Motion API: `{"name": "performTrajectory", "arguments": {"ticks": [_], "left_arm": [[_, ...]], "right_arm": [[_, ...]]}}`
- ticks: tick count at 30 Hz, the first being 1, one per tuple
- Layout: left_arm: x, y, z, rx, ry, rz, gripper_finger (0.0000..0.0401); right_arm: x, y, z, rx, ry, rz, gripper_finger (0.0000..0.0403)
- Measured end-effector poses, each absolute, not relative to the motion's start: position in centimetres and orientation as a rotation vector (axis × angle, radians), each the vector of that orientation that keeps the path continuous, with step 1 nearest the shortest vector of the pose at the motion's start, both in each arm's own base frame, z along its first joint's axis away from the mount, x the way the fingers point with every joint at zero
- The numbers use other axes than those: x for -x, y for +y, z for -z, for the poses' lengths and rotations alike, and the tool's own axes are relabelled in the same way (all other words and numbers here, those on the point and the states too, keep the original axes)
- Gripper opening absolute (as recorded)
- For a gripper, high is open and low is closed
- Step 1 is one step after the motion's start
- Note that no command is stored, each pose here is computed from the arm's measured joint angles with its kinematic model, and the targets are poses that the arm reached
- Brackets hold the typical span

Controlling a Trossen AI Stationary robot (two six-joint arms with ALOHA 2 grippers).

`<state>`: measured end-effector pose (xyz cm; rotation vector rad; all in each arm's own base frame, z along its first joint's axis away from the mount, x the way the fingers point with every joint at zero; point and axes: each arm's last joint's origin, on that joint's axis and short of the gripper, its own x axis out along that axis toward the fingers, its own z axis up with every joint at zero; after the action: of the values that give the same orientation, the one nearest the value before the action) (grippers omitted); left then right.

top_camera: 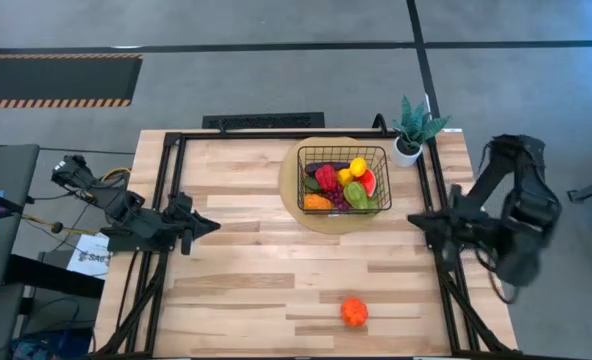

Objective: Build produce basket
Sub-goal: Put the orange pumpkin into the wire basket

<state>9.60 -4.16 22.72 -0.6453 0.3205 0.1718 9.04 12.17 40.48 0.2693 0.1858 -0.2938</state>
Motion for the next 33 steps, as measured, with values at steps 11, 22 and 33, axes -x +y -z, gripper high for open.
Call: {"name": "performTrajectory", "arguments": {"ticks": [11,22,33], "left_arm": [[-9.7,-4.1,-20.3,0.699,0.316,-0.137,0.0000],[-10.1,-3.6,-19.9,0.688,0.342,-0.110,0.0000],[-10.9,-2.5,-20.8,0.637,0.251,-0.109,0.0000]], "right_arm": [[-5.9,16.4,-32.9,-0.446,-0.040,0.178,0.0000],[-6.0,17.3,-28.9,-0.558,-0.048,0.168,0.0000],[-9.2,16.2,-28.4,-0.554,-0.100,0.350,0.0000]]}}
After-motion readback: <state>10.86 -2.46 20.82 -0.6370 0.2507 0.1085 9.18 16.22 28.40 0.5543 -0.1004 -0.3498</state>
